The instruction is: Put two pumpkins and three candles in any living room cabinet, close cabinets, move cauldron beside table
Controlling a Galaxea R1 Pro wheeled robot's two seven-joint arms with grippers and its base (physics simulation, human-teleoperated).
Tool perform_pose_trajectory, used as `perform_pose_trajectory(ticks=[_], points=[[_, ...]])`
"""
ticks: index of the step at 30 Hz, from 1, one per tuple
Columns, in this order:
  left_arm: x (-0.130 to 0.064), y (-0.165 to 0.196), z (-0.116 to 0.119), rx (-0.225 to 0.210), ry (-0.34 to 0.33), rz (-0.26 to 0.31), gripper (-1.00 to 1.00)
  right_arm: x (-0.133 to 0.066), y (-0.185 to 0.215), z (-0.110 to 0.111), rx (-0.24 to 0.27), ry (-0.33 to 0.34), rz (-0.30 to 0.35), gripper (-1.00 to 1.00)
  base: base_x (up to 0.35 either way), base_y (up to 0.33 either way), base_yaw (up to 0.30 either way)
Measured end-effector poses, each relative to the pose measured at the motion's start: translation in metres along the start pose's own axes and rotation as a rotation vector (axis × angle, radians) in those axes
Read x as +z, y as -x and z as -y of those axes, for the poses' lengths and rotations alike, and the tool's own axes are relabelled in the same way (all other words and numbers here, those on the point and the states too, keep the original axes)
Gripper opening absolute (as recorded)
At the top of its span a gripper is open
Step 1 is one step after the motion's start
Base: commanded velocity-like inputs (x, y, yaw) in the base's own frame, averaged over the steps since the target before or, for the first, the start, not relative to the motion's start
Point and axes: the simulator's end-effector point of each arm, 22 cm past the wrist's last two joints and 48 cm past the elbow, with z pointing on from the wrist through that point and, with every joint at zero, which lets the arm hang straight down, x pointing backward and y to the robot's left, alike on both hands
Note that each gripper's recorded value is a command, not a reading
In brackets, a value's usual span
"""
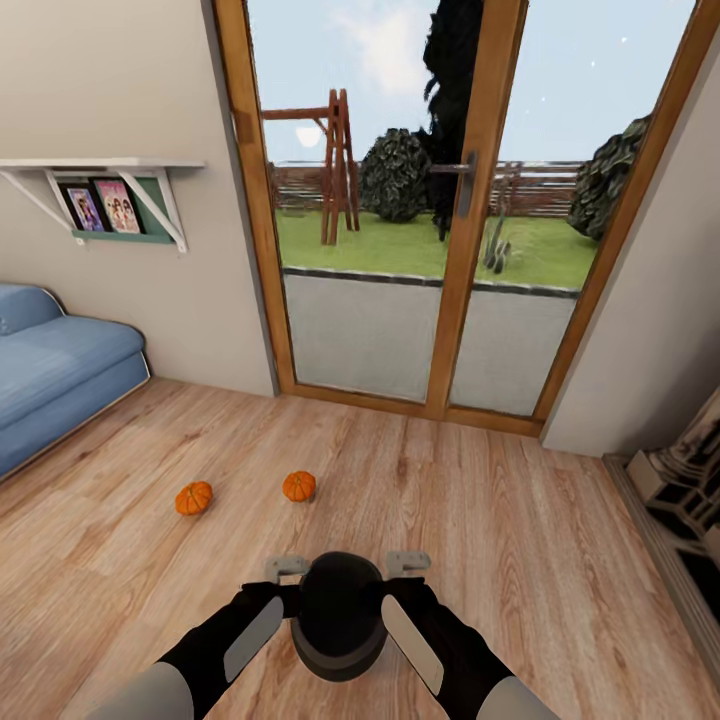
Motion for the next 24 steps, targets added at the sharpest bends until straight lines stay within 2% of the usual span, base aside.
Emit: perform_pose_trajectory(ticks=[7, 24], points=[[0.012, -0.017, 0.011, 0.035, -0.005, -0.011, 1.00, 0.012, -0.008, 0.001, 0.004, -0.001, 0.004, 1.00, 0.000, 0.000, 0.000], [0.042, -0.035, 0.011, 0.029, -0.003, 0.004, 1.00, 0.041, -0.029, 0.002, 0.006, 0.000, 0.005, 1.00, 0.000, 0.000, 0.000]])
